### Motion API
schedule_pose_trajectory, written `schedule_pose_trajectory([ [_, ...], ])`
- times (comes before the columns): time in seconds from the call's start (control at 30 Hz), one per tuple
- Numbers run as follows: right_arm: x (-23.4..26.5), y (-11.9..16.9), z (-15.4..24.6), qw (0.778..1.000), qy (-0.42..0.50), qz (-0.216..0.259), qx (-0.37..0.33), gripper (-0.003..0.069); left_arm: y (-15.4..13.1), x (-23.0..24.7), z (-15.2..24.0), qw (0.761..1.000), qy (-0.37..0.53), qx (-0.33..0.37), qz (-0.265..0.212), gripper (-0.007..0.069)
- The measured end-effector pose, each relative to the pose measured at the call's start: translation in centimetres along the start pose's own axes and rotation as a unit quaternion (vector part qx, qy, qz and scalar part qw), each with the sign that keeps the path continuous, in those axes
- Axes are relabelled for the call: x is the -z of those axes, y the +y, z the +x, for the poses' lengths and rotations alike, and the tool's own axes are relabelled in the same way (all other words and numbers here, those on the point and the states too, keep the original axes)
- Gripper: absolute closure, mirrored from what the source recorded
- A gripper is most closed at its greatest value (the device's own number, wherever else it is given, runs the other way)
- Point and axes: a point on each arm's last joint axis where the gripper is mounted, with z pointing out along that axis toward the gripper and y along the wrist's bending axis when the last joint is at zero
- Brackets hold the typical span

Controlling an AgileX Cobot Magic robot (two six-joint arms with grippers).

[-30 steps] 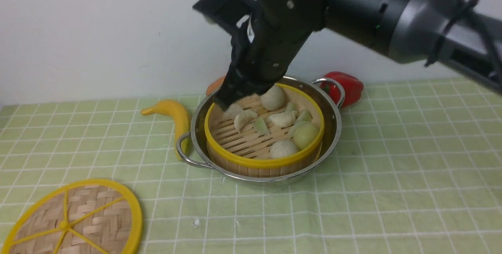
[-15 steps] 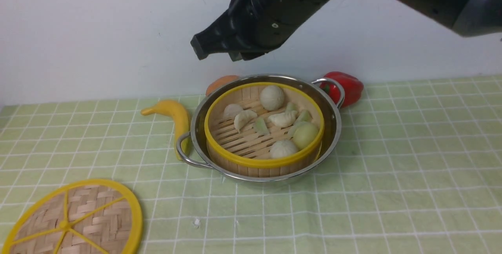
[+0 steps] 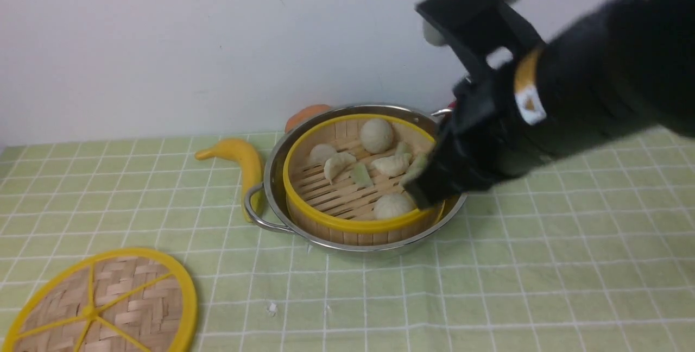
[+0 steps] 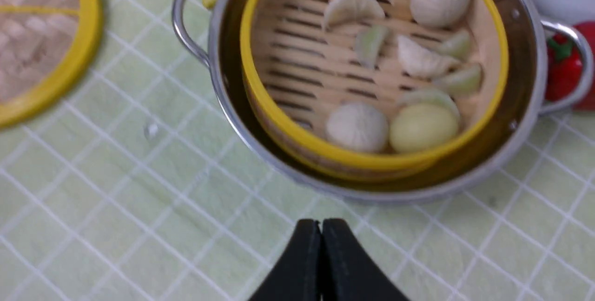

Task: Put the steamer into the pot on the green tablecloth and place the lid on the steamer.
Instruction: 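Grasp the bamboo steamer lid lying on the table by its centre knob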

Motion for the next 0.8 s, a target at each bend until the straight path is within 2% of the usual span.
schedule_pose_trajectory([
  [0.03,0.6,-0.2,0.5,1.0,-0.015,-0.002,-0.001,0.0639,0.0,0.0,0.0,1.0,0.0,0.0,0.0,0.0382],
  [0.17,1.8,-2.4,8.1,0.994,-0.098,-0.021,-0.037,0.0624,0.0,0.0,0.0,1.0,0.0,0.0,0.0,0.0382],
  [0.27,2.1,-4.3,13.1,0.985,-0.157,-0.014,-0.064,0.0614,0.0,0.0,0.0,1.0,0.0,0.0,0.0,0.0382],
  [0.3,2.5,-4.4,13.0,0.983,-0.169,-0.014,-0.066,0.0614,0.0,0.0,0.0,1.0,0.0,0.0,0.0,0.0382],
  [0.37,2.6,-5.8,17.9,0.973,-0.212,0.007,-0.087,0.0604,0.0,0.0,0.0,1.0,0.0,0.0,0.0,0.0382],
  [0.5,3.0,-6.6,22.8,0.955,-0.279,0.045,-0.088,0.0594,0.0,0.0,0.0,1.0,0.0,0.0,0.0,0.0382],
  [0.63,2.8,-7.1,26.1,0.939,-0.316,0.092,-0.101,0.0579,0.0,0.0,0.0,1.0,0.0,0.0,0.0,0.0382],
  [0.8,3.6,-7.5,26.9,0.913,-0.361,0.132,-0.135,0.0559,0.0,0.0,0.0,1.0,0.0,0.0,0.0,0.0382],
])
